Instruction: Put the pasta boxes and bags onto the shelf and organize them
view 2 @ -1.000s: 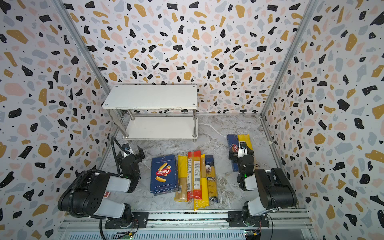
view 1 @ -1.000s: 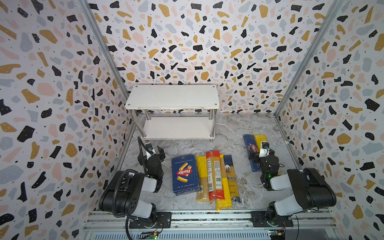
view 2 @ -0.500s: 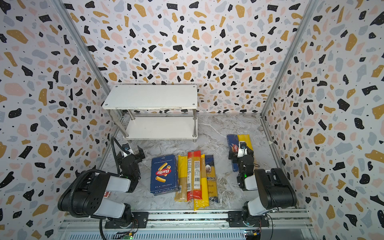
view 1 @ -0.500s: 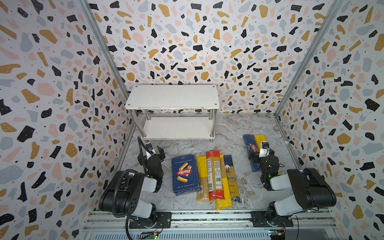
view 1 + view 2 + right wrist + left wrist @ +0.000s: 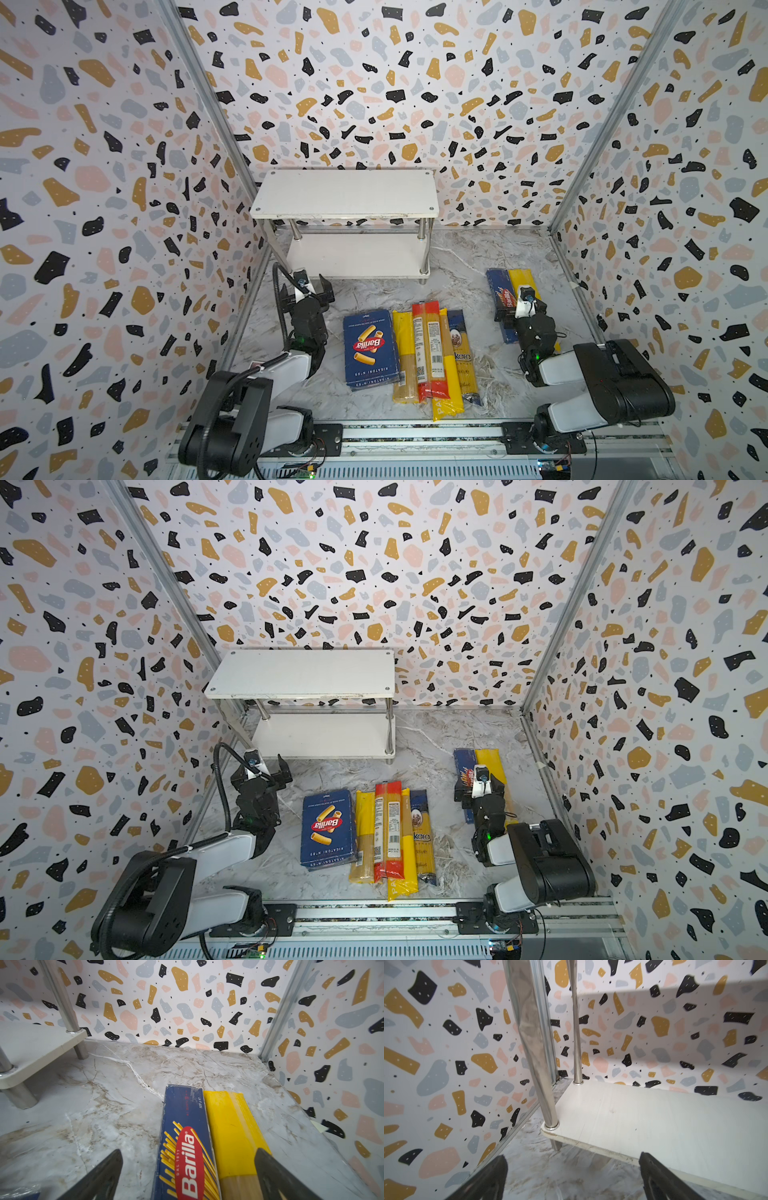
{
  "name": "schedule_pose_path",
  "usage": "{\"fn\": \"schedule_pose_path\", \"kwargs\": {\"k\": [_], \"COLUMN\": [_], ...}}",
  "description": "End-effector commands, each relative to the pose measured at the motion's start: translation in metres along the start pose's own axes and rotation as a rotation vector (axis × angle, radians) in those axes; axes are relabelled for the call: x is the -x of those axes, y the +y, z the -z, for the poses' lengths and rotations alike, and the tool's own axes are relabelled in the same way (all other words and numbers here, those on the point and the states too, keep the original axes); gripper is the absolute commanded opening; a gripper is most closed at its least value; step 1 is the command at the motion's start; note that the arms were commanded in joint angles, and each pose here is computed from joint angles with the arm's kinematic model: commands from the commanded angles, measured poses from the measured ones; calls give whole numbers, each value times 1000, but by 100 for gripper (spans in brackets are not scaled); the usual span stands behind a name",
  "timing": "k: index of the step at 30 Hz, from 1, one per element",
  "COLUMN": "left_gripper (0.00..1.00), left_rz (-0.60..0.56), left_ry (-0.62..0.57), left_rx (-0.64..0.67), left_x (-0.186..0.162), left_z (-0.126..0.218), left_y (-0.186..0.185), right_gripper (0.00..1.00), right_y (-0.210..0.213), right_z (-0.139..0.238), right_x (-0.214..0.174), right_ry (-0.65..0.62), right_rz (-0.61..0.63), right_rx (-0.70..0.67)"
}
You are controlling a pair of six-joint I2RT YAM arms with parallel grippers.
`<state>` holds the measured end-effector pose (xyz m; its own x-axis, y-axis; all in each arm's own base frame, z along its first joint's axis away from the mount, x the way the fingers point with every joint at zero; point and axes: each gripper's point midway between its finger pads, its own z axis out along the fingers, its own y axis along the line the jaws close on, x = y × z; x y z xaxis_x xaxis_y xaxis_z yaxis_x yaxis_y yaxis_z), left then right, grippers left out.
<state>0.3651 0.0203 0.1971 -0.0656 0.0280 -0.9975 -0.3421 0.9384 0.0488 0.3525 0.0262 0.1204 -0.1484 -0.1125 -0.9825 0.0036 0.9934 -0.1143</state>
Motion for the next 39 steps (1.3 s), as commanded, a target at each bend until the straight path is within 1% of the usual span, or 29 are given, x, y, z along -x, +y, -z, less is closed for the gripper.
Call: {"fn": "schedule_pose_path", "kwargs": {"k": [1, 3, 5, 6, 7, 8, 9, 11, 13, 15, 17, 20, 22, 24, 29, 31, 35, 37, 39], "left_gripper": [99, 99, 99, 98, 98, 97, 98, 100, 100, 100, 99, 99, 99, 98, 94, 93, 92, 92, 92], "left_rz": [20, 47, 63, 63, 59, 61, 60, 83, 101, 111, 111, 110, 136, 166, 230, 276, 353, 358, 336], "left_ry": [36, 73, 133, 159, 184, 197, 203, 215, 246, 319, 383, 415, 450, 492, 584, 606, 602, 584, 580], "left_rx": [-21, -31, -27, -32, -39, -41, -53, -93, -107, -92, -89, -104, -114, -156, -235, -264, -280, -262, -244], "left_x": [10, 12, 8, 7, 5, 6, 6, 11, 17, 15, 14, 19, 19, 14, -6, -11, -10, -5, -1], "left_z": [-2, -6, -9, -10, -9, -6, -2, 5, 9, 13, 21, 38, 51, 64, 97, 109, 125, 127, 125], "left_y": [-8, -14, -19, -22, -27, -32, -38, -53, -62, -62, -64, -66, -65, -68, -71, -69, -59, -52, -48], "right_gripper": [99, 99, 99, 99, 99, 99, 99, 99, 99, 99, 99, 99, 99, 99, 99, 99, 99, 99, 99], "right_y": [-8, -13, -13, -11, -12, -15, -12, 1, 16, 36, 58, 102, 129, 155, 212, 238, 266, 273, 280], "right_z": [-10, -26, -33, -33, -30, -25, -22, -25, -27, -25, -16, 5, 23, 41, 83, 101, 117, 120, 123], "right_x": [26, 28, 27, 30, 35, 39, 42, 50, 58, 67, 80, 94, 97, 97, 98, 100, 99, 97, 96], "right_ry": [27, 132, 211, 223, 219, 219, 236, 296, 360, 394, 400, 417, 448, 474, 538, 558, 587, 600, 611], "right_rz": [24, -26, -40, -38, -40, -64, -65, -46, -21, -1, -5, -63, -134, -173, -197, -210, -204, -197, -193], "right_rx": [-105, -153, -194, -214, -275, -365, -396, -388, -342, -268, -178, 69, 237, 389, 628, 735, 824, 843, 865]}}
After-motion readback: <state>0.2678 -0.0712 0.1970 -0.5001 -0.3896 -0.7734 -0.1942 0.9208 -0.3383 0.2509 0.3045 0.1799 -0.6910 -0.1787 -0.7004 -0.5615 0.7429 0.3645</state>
